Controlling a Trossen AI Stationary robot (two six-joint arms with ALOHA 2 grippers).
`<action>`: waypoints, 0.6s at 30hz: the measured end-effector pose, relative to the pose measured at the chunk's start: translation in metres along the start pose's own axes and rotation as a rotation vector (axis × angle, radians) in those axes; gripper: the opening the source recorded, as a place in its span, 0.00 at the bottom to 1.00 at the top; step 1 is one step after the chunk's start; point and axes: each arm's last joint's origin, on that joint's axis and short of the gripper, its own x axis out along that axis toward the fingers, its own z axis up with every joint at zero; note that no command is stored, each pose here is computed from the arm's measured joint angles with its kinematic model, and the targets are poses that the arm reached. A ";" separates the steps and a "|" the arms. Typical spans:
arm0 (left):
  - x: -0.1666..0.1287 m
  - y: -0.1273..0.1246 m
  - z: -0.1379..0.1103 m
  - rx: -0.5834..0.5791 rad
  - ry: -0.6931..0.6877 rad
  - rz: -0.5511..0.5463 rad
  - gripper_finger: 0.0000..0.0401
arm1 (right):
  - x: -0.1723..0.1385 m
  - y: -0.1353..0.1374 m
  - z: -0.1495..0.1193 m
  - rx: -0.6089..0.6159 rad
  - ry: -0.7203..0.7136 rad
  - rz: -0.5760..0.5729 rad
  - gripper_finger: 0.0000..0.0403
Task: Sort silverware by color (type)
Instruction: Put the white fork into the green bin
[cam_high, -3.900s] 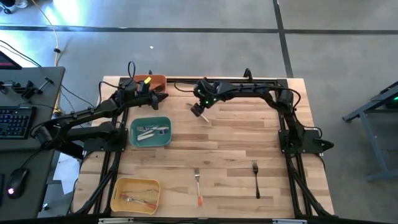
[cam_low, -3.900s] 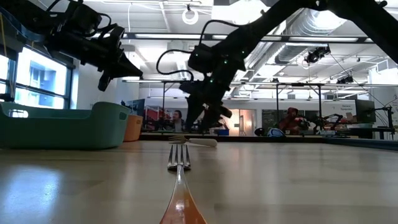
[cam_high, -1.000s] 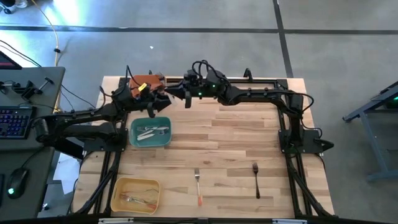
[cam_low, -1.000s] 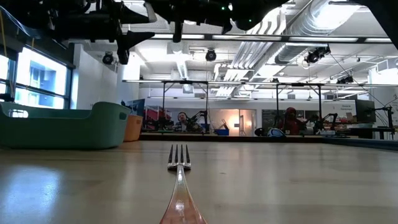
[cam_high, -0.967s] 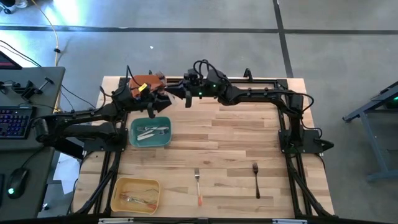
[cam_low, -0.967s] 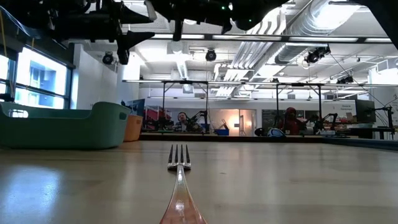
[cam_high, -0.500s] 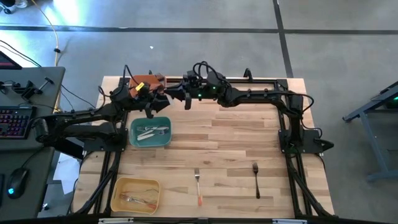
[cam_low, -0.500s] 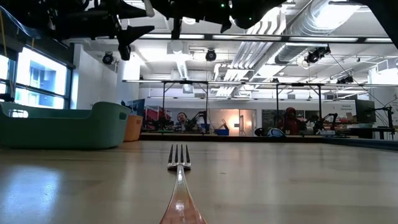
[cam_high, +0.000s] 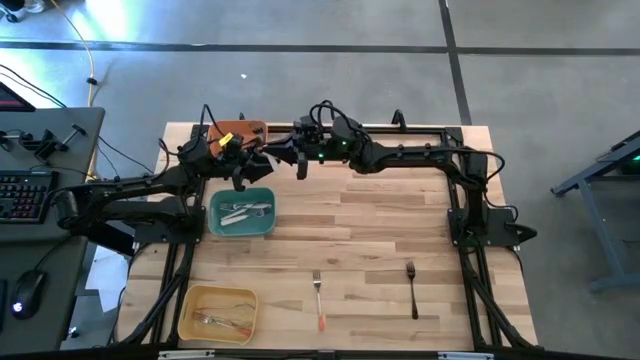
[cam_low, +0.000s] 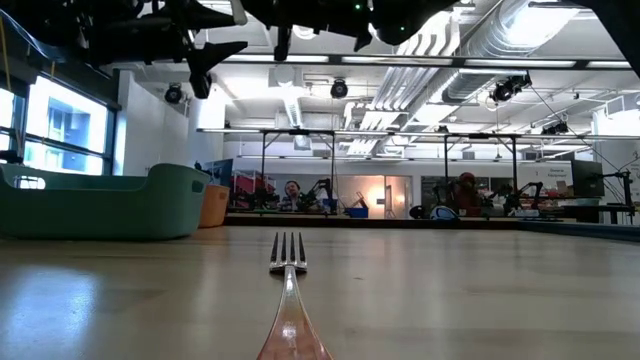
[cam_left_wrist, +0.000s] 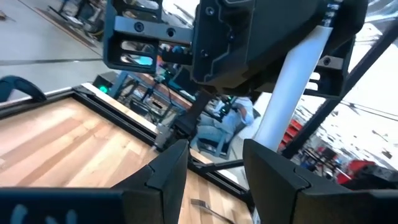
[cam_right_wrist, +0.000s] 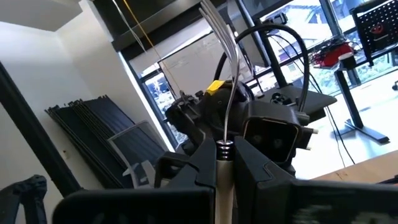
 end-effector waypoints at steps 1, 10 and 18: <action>0.000 0.000 0.000 0.000 0.004 -0.006 0.37 | 0.000 0.001 -0.001 0.002 0.001 0.002 0.00; 0.000 -0.001 0.000 -0.012 0.015 -0.026 0.37 | 0.003 0.009 -0.005 0.000 0.003 0.014 0.00; 0.001 -0.002 -0.001 -0.018 0.018 -0.031 0.37 | 0.003 0.009 -0.005 0.004 0.018 0.044 0.00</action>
